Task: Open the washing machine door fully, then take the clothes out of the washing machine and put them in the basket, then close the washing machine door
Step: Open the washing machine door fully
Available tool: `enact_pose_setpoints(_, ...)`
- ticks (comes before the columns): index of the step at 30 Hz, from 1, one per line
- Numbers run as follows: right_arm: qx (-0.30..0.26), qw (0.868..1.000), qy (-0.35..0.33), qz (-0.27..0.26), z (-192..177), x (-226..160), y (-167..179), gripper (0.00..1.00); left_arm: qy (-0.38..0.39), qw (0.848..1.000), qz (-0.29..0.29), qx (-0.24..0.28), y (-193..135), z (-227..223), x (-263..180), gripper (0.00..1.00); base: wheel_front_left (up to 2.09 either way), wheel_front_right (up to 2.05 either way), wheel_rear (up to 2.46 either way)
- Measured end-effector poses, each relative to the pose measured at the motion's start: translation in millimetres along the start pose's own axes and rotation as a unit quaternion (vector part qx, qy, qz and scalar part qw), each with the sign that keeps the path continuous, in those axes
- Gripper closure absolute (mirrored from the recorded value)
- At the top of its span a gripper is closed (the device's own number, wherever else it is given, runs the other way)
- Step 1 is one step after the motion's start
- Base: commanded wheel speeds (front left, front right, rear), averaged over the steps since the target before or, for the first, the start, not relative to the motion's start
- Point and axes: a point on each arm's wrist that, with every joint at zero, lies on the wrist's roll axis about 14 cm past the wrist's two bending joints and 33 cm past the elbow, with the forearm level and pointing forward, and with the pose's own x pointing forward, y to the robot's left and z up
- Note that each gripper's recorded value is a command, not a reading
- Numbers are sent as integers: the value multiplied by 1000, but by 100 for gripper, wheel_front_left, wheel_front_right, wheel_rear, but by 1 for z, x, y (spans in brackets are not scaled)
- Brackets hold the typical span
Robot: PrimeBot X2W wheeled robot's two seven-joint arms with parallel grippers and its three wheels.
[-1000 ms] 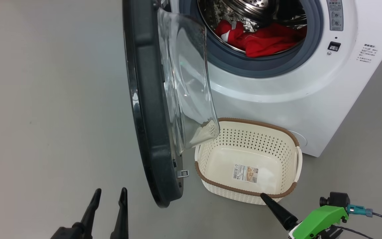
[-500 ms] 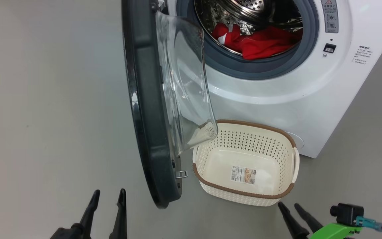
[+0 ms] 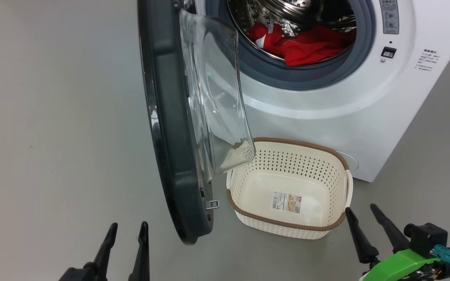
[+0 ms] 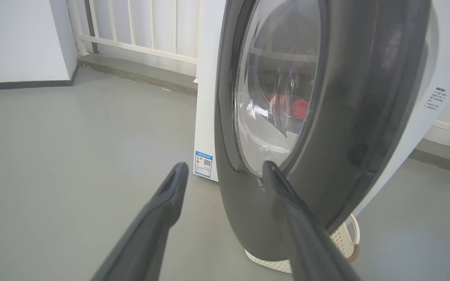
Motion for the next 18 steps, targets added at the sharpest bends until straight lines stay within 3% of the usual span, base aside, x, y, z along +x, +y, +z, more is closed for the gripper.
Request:
enact_pose_setpoints(11, -62, 994, -83, -32, 45, -7, -10, 0, 4, 1000, 0, 3, -1, -2, 2, 0, 0, 0, 0)
enact_pose_setpoints(18, -78, 993, -83, -40, 43, -14, -13, 0, 3, 1000, 0, 4, -1, -1, 4, 0, 0, 0, 0)
